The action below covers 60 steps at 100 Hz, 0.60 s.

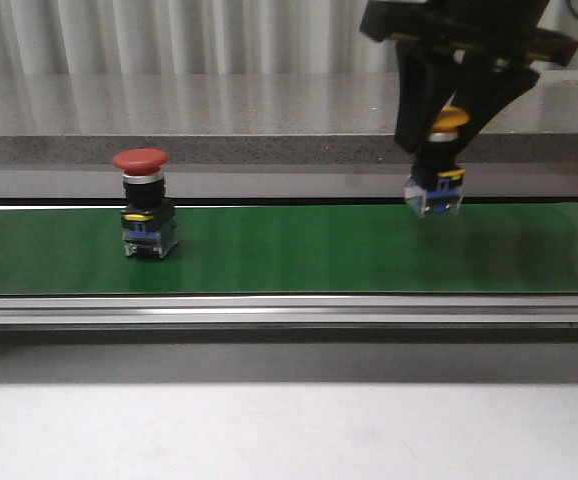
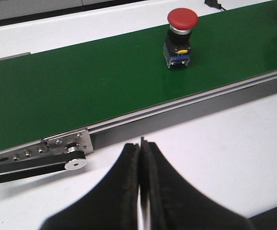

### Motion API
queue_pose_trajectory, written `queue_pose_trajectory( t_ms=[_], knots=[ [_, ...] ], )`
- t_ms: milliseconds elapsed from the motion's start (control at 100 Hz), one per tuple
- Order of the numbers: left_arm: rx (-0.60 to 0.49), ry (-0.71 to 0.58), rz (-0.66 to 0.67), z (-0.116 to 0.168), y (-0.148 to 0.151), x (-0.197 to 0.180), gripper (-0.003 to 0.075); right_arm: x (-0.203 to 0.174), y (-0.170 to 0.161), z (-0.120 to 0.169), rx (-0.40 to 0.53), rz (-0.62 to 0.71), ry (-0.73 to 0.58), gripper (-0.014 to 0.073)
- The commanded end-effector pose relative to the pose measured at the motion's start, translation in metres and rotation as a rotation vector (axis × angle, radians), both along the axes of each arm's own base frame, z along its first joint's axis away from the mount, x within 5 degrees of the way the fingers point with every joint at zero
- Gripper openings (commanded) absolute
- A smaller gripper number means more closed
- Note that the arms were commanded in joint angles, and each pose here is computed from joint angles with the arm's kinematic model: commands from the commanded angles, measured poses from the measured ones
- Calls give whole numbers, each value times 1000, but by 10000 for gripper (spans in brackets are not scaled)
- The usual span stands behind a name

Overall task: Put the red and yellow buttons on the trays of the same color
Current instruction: 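Grasp the yellow button at the belt end with the right gripper, then lower the yellow button into the yellow tray and open the right gripper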

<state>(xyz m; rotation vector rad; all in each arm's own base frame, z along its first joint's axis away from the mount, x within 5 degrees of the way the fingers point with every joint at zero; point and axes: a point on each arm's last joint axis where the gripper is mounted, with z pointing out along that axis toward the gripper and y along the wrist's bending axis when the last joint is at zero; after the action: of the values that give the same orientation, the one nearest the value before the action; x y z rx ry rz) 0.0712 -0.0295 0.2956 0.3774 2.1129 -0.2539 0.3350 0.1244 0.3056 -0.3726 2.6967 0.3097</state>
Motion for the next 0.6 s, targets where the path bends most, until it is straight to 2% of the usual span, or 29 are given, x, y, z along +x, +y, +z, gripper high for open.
queue_pose_trajectory(
  t_ms=[0,120,320,590],
  knots=[
    [-48,-74,8,13,-1,3,-20,-8,-23,40,17,-111,-128,165],
    [-48,-74,8,13,-1,3,-20,-13,-52,53,-24,-216,-152,165],
    [-48,-74,8,13,-1,3,-20,-23,-106,69,-33,-380,-166,165],
    [-48,-74,8,13,-1,3,-20,-42,-186,64,-54,-653,-138,165]
  ],
)
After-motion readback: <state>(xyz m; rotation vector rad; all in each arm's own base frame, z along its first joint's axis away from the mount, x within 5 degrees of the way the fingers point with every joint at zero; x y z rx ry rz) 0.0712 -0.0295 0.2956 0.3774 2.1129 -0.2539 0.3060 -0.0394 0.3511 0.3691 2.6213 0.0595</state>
